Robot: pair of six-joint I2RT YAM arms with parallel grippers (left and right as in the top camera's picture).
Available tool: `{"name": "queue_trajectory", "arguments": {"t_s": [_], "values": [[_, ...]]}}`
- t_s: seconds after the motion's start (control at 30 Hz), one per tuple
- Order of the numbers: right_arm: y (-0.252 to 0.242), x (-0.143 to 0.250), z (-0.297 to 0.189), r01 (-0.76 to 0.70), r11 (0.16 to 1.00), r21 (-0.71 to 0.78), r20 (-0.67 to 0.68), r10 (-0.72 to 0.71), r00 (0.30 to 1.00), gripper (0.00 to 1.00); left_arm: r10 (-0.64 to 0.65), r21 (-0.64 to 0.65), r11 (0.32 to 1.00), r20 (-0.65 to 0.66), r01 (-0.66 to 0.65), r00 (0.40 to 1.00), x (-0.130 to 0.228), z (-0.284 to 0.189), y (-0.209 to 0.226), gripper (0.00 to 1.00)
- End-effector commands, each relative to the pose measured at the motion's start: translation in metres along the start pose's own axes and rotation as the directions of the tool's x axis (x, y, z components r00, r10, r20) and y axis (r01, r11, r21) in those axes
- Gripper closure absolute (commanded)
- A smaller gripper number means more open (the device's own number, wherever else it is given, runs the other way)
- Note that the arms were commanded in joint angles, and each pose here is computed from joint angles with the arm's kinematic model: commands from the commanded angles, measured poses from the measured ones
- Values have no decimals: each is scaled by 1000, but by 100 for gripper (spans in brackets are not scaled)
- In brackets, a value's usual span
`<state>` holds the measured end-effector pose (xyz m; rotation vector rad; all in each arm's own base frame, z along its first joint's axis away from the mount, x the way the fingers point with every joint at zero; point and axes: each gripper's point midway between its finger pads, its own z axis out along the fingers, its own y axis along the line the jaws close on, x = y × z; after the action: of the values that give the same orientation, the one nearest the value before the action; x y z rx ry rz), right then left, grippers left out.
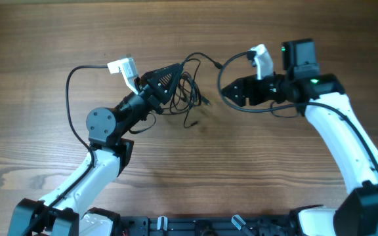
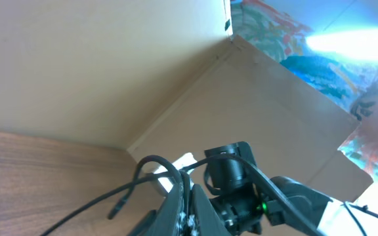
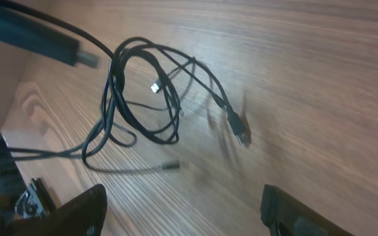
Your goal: Untangle cables
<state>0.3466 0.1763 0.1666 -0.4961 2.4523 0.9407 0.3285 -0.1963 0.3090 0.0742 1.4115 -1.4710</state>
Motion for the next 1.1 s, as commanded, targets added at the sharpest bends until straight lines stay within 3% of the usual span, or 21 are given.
{"name": "queue_trajectory", "arguments": {"t_s": [0.0, 0.13, 0.17, 0.2, 0.23, 0.37, 0.43, 0.47, 0.57, 0.67, 0.7, 0.77, 0.8, 0.83, 0.87, 0.9, 0.93, 1.0, 1.03, 1.07], "values": [[31, 5, 33, 52, 982, -182, -43, -61, 997, 23, -24, 8, 1000, 43, 23, 999, -10, 1, -6, 96], [48, 16, 79, 103, 958, -267, -79, -128, 989, 26, -8, 62, 998, 98, 2, 995, -23, -1, -22, 96], [53, 17, 87, 112, 947, -299, -76, -141, 987, 46, 1, 78, 997, 111, -10, 994, -26, -1, -26, 96], [56, 16, 89, 83, 940, -332, -80, -116, 990, 93, -7, 82, 997, 125, -4, 992, -29, -2, -28, 96], [52, 14, 86, 47, 946, -321, -85, -78, 993, 96, -9, 77, 997, 131, -1, 991, -32, -3, -26, 96], [-5, -4, 17, -113, 976, -185, -18, 111, 994, 96, -94, -147, 983, 114, 111, 989, -34, -18, 38, 96], [-55, -8, -40, -232, 973, -13, 85, 232, 969, 96, -180, -298, 932, 108, 204, 978, -25, -34, 80, 96], [-82, -8, -84, -314, 948, 42, 181, 302, 936, 96, -251, -415, 866, 121, 278, 960, -18, -52, 112, 96], [-84, -13, -123, -359, 931, -63, 270, 362, 892, 96, -294, -447, 840, 104, 309, 950, -10, -60, 120, 96], [-71, -14, -112, -324, 941, -98, 237, 338, 911, 78, -323, -439, 842, 52, 312, 945, 3, -56, 116, 93], [-62, -13, -103, -305, 947, -101, 211, 320, 923, 63, -336, -498, 813, 19, 301, 942, 18, -63, 127, 78], [-51, -11, -88, -280, 956, -86, 171, 291, 941, 45, -425, -677, 644, 70, 356, 902, 47, -95, 162, 75], [-42, -7, -75, -263, 963, -62, 131, 269, 954, 39, -480, -818, 434, 145, 378, 865, 74, -135, 188, 69], [-37, -5, -69, -250, 967, -52, 111, 255, 961, 37, -504, -870, 326, 172, 371, 846, 90, -156, 195, 61], [-32, -2, -61, -234, 972, -30, 88, 236, 968, 35, -527, -911, 214, 197, 354, 826, 105, -179, 199, 13], [-27, 1, -50, -205, 979, 9, 58, 204, 977, 32, -544, -932, 136, 212, 335, 812, 117, -195, 199, 0], [-25, 4, -43, -185, 982, 47, 40, 183, 982, 30, -548, -938, 112, 217, 328, 808, 120, -200, 199, 0], [-16, 10, -29, -136, 986, 96, 0, 137, 991, 26, -526, -925, 151, 223, 348, 821, 106, -194, 197, 0], [-8, 12, -23, -113, 990, 87, -19, 115, 993, 25, -500, -913, 211, 205, 348, 841, 91, -185, 192, 0], [3, 14, -17, -97, 993, 70, -36, 99, 994, 25, -441, -894, 340, 121, 291, 889, 69, -167, 182, 0]]}}
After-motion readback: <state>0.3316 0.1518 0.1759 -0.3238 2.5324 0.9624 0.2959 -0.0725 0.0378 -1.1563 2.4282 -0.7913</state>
